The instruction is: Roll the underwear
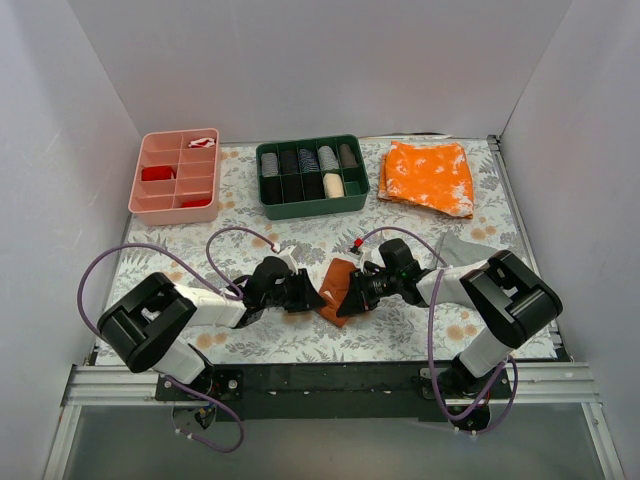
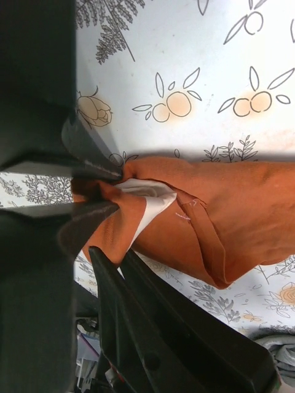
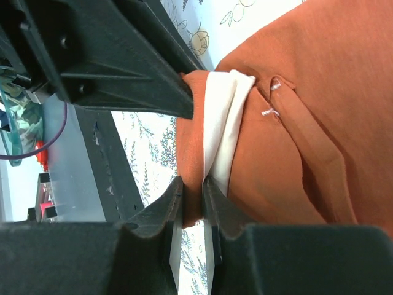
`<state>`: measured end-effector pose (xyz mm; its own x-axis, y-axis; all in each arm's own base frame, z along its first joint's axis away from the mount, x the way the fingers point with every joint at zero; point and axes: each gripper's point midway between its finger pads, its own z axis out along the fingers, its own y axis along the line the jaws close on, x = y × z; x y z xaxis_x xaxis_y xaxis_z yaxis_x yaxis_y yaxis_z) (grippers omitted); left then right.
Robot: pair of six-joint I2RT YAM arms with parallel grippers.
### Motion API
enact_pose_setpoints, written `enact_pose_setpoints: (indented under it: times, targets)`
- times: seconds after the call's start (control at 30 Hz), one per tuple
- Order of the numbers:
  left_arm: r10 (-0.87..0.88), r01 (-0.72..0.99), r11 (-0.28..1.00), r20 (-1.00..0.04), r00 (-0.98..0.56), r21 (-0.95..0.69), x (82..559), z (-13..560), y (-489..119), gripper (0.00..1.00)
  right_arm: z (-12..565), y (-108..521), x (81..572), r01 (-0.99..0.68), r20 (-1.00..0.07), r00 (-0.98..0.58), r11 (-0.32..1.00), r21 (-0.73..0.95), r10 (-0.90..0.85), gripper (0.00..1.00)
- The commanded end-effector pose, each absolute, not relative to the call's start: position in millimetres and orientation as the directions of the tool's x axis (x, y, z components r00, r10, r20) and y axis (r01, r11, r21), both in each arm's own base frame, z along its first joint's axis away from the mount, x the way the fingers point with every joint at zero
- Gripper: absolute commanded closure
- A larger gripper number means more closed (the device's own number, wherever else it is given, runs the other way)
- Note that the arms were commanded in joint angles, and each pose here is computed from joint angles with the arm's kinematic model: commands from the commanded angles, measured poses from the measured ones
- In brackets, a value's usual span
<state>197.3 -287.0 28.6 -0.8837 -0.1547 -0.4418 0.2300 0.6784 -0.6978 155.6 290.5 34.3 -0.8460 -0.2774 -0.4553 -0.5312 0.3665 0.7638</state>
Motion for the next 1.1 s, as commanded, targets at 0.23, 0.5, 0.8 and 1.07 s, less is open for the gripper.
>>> enact_pose_setpoints:
  times: [0.23,0.5,0.8,1.07]
  targets:
    - [-0.114,0.214,0.730,-0.424,-0.899,-0.650,195,22,-280,1.00,65,277,179,-0.684,-0.661,-0.707,0.479,0.550,-0.251,0.41]
    - [-0.070,0.212,0.745,-0.390,-0.918,-0.633,196,30,-285,1.00,90,265,184,-0.750,-0.794,-0.478,0.644,0.148,-0.375,0.26]
    - [-0.073,0.186,0.758,-0.365,-0.928,-0.625,195,34,-284,1.00,77,290,166,-0.792,-0.773,-0.350,0.608,-0.058,-0.530,0.26]
    - [-0.069,0.186,0.759,-0.362,-0.930,-0.624,194,33,-284,1.00,63,313,161,-0.809,-0.764,-0.322,0.582,-0.084,-0.558,0.29]
